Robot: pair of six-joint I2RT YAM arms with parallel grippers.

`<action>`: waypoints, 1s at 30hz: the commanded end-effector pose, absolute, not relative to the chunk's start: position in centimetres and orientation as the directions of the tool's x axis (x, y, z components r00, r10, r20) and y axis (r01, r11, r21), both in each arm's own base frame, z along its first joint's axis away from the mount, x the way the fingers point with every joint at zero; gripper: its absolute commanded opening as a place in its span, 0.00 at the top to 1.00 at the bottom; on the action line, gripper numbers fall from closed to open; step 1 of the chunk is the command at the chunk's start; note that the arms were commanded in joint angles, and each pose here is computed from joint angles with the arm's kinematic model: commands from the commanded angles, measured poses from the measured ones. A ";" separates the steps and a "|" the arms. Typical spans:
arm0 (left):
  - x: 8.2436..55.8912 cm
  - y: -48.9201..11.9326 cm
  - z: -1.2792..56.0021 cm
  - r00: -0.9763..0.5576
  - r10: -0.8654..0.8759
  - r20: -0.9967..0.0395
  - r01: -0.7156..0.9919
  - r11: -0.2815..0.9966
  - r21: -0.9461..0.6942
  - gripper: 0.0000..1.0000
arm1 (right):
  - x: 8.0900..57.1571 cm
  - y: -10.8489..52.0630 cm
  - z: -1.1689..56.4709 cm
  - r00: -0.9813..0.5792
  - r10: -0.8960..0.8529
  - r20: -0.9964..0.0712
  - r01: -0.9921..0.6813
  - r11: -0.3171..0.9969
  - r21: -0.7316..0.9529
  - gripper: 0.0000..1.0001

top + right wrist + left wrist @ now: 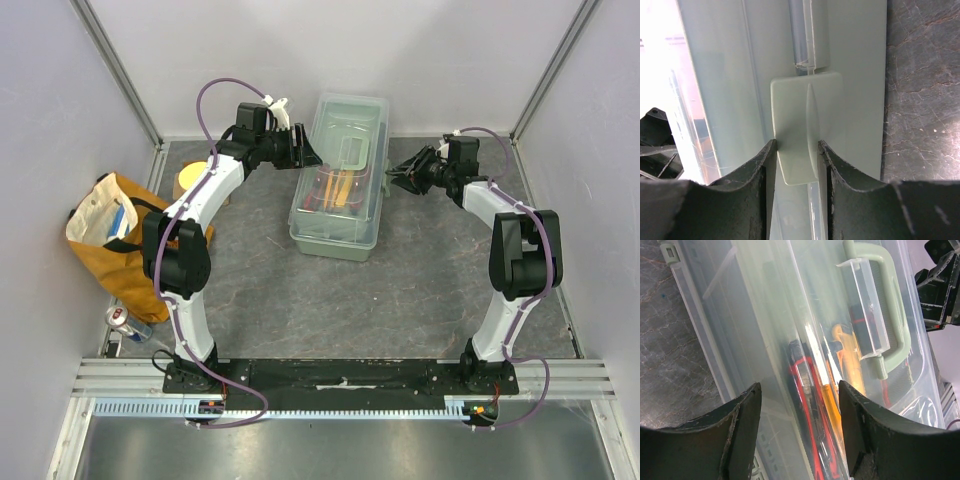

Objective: Pack the tool kit

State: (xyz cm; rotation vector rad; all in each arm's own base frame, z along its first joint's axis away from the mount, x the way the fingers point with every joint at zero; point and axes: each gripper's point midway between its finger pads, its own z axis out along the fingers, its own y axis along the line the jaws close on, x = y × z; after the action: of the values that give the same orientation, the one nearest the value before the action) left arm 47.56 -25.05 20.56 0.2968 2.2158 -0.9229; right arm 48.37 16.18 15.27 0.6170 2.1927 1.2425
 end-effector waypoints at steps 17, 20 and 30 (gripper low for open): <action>43.6 -26.5 11.1 -0.876 0.045 -0.480 0.334 0.774 -0.538 0.34 | 45.9 18.7 15.5 -0.811 0.469 -0.350 0.057 0.659 0.750 0.66; 43.6 -26.2 11.1 -0.881 0.037 -0.472 0.318 0.784 -0.533 0.34 | 47.3 17.3 17.1 -0.773 0.488 -0.406 0.060 0.693 0.718 0.62; 43.1 -25.6 10.6 -0.894 0.035 -0.447 0.287 0.810 -0.512 0.33 | 48.8 11.3 19.0 -0.676 0.525 -0.517 0.142 0.781 0.608 0.62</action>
State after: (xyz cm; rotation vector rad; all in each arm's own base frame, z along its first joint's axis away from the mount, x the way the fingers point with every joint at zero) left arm 47.75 -25.07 20.40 0.2587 2.2268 -0.8991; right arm 48.60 14.14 16.59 0.4912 2.3036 0.8401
